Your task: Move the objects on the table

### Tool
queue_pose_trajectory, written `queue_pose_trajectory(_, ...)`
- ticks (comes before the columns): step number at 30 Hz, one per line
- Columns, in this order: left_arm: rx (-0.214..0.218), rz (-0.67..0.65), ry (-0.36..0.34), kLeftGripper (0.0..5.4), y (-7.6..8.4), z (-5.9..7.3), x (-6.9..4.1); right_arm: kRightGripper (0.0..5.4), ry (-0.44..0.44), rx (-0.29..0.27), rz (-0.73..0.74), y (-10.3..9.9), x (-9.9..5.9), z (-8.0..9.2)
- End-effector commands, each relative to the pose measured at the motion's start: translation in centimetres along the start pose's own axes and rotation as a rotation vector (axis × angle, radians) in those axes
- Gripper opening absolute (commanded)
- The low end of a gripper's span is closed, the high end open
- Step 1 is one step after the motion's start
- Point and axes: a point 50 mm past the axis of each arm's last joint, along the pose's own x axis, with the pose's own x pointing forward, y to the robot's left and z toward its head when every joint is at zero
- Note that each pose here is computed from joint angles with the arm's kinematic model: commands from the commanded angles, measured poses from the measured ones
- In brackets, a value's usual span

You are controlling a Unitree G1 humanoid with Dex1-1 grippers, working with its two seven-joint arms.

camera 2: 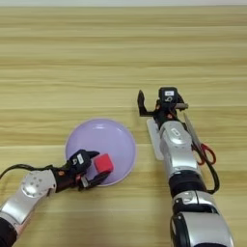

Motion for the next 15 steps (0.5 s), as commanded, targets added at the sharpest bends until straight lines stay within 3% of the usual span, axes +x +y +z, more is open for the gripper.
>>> queue_pose_trajectory(1,-0.001,-0.006,0.029,2.8,-0.03,-0.44,-0.11,5.4,-0.018,0.004,0.009,0.42,0.39,0.7)
queue_pose_trajectory(5,-0.001,-0.003,0.028,2.24,0.01,-0.43,-0.11,5.4,-0.018,0.004,0.009,0.42,0.4,0.69)
queue_pose_trajectory(15,0.002,0.008,0.019,2.17,0.13,-0.29,-0.09,5.4,-0.015,0.002,0.01,0.38,0.39,0.62)
